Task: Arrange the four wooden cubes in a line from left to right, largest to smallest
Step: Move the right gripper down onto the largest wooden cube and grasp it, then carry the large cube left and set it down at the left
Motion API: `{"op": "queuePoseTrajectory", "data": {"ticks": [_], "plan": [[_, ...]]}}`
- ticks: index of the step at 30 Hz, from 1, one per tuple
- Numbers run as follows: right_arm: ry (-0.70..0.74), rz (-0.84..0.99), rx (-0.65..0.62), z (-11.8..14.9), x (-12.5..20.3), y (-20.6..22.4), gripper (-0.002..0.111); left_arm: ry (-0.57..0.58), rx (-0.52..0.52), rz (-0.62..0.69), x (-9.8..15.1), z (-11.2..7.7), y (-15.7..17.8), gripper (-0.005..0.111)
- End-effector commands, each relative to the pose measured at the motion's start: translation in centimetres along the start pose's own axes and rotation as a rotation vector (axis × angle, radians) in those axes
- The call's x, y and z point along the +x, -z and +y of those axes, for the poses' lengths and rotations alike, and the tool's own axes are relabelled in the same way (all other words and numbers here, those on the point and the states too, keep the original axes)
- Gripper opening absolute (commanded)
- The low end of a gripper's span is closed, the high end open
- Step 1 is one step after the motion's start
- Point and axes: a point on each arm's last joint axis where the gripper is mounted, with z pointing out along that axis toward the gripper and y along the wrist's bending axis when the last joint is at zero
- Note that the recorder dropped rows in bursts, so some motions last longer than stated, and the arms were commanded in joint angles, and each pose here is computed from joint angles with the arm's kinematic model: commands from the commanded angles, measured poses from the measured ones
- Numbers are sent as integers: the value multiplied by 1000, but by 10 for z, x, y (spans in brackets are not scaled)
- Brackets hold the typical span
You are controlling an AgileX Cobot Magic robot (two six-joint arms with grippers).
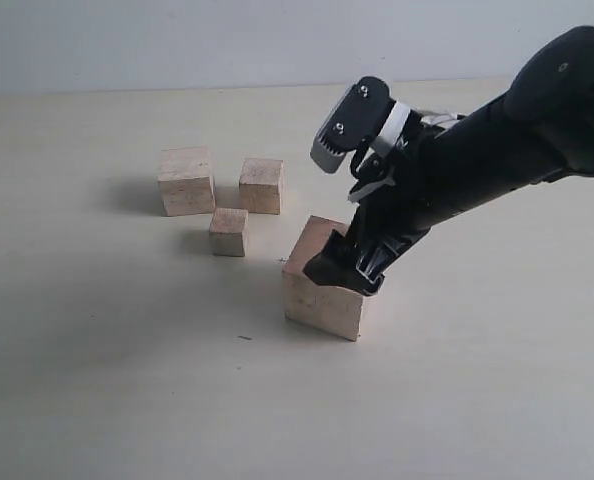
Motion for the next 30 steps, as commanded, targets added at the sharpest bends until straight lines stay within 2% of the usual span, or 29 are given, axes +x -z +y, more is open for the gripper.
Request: {"op": "queuePoseTrajectory", "data": {"ticks": [1,10,13,14,17,22,26,30], "plan": [[-16,38,21,-6,8,-19,105,-6,6,-15,0,0,0,0],[-21,117,-30,-6,25,-45,105,-6,6,-15,0,0,0,0],[-9,109,-33,-7,22,-44,99,-6,6,-15,0,0,0,0],[-2,105,-38,-8,20,-44,95,-6,6,-15,0,0,0,0],[14,82,-65,-9,9,-41,69,-6,6,-15,0,0,0,0],[36,55,-162,-6,-9,-35,0,-6,6,-15,0,0,0,0],[48,20,-176,-10,-25,-30,0,-6,6,-15,0,0,0,0],[180,-71,-141,-21,-57,-18,0,-6,6,-15,0,0,0,0]]}}
